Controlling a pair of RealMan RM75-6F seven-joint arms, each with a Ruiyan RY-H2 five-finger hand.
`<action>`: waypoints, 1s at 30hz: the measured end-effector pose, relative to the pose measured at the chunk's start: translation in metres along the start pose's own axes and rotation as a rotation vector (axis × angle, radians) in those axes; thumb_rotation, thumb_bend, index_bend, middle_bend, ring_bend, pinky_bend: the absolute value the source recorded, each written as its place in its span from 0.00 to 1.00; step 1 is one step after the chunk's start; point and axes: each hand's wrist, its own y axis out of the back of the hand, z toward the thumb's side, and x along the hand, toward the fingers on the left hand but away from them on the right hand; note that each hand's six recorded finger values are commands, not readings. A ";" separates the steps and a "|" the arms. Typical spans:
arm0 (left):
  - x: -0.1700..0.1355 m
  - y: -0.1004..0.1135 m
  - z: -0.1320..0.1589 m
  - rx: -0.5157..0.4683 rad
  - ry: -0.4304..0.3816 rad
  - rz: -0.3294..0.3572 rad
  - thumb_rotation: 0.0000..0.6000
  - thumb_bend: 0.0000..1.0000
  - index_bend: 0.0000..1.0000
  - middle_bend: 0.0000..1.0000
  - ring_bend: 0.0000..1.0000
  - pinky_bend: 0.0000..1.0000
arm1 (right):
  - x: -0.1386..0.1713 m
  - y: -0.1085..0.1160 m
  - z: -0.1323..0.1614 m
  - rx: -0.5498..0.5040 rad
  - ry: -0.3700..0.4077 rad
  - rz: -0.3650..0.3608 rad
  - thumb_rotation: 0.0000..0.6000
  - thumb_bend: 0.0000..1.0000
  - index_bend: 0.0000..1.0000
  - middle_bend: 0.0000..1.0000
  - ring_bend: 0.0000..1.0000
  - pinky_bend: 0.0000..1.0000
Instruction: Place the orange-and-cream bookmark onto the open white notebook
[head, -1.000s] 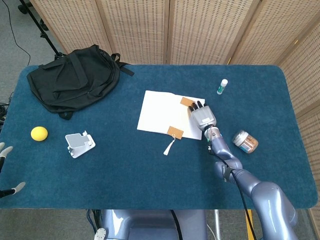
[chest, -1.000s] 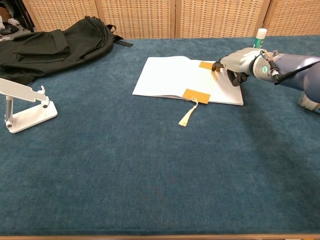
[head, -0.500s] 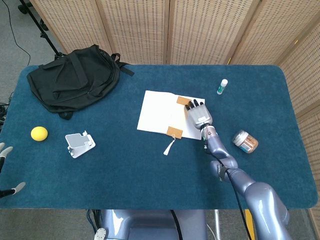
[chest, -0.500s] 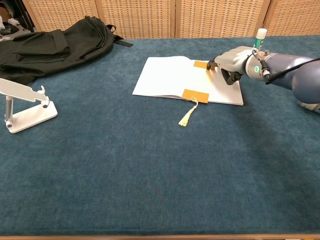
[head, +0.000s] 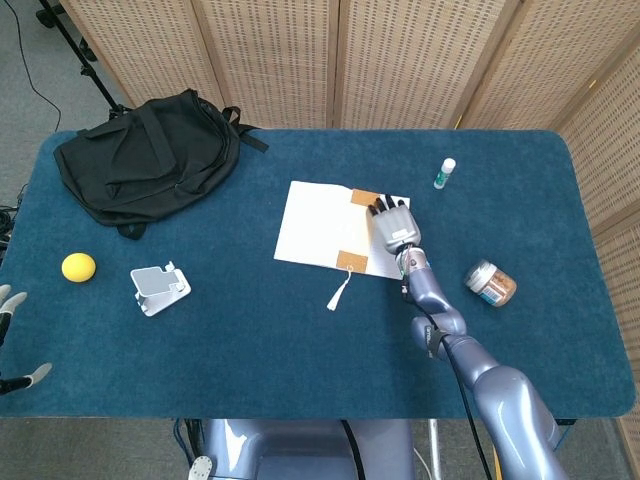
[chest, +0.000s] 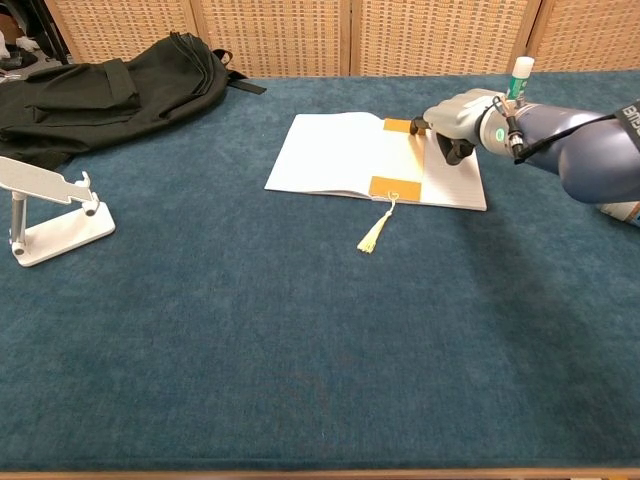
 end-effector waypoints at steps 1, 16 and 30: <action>0.000 0.000 0.000 0.000 0.001 0.001 1.00 0.00 0.00 0.00 0.00 0.00 | -0.001 0.001 0.001 -0.003 -0.001 -0.001 1.00 1.00 0.11 0.08 0.00 0.20; 0.001 0.000 0.000 -0.001 -0.001 -0.003 1.00 0.00 0.00 0.00 0.00 0.00 | 0.006 0.024 0.018 -0.049 0.075 -0.084 1.00 1.00 0.11 0.08 0.00 0.20; -0.002 -0.001 0.003 -0.006 -0.021 -0.012 1.00 0.00 0.00 0.00 0.00 0.00 | 0.039 0.052 0.011 -0.178 0.158 -0.173 1.00 1.00 0.11 0.08 0.00 0.20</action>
